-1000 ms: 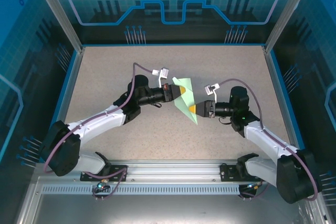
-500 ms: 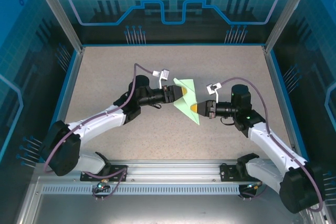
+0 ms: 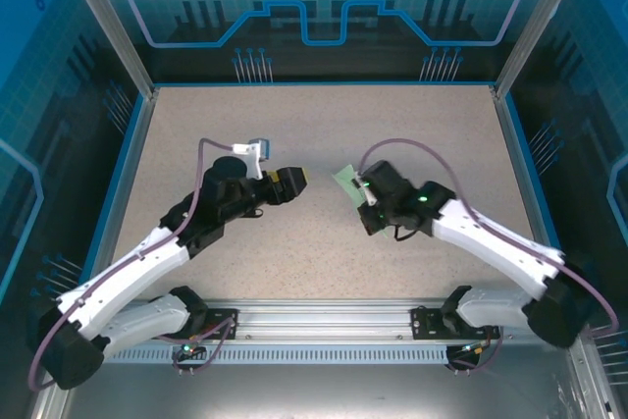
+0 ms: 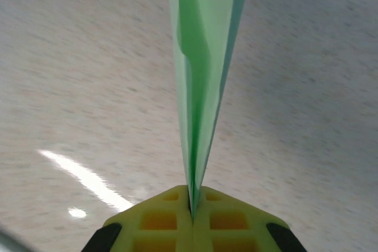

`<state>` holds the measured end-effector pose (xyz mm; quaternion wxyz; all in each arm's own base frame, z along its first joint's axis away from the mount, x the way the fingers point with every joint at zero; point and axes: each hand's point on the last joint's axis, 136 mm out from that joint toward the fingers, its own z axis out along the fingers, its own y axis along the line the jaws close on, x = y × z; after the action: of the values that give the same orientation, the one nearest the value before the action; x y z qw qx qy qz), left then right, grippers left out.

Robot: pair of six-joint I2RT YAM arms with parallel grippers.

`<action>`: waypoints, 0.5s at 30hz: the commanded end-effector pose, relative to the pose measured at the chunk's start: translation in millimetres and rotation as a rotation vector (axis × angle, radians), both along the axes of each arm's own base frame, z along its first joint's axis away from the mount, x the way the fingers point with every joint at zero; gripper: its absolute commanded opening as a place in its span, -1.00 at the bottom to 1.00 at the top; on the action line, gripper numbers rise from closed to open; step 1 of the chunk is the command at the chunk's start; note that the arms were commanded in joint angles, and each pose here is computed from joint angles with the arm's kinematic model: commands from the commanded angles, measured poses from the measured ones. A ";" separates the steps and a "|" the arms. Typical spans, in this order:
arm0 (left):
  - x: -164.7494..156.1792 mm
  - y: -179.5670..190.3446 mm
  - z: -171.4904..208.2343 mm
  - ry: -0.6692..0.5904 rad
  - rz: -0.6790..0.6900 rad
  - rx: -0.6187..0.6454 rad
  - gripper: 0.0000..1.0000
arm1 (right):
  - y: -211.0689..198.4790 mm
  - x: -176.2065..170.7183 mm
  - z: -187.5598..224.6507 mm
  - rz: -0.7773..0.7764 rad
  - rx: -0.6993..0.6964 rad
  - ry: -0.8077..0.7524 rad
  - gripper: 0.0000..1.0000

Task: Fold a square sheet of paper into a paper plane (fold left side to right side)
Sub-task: Turn over the paper at the center of the table.

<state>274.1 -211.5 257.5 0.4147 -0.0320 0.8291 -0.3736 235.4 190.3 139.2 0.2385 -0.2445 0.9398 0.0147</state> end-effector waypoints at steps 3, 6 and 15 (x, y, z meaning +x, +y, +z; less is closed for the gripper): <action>-9.3 45.8 -26.4 0.035 0.159 0.157 0.56 | -35.2 18.1 -6.1 -0.044 -0.548 -0.155 -0.87; -12.8 53.2 -27.6 0.031 0.181 0.157 0.59 | -23.4 22.0 -21.3 -0.008 -0.669 -0.158 -0.85; -13.3 54.7 -37.3 0.055 0.189 0.169 0.61 | 14.0 15.4 -81.1 0.132 -0.902 -0.090 -0.76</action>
<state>261.9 -162.0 232.4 0.4321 -0.0826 0.8527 -0.2817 255.2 200.2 58.6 0.1536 -0.3702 0.8391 -0.3679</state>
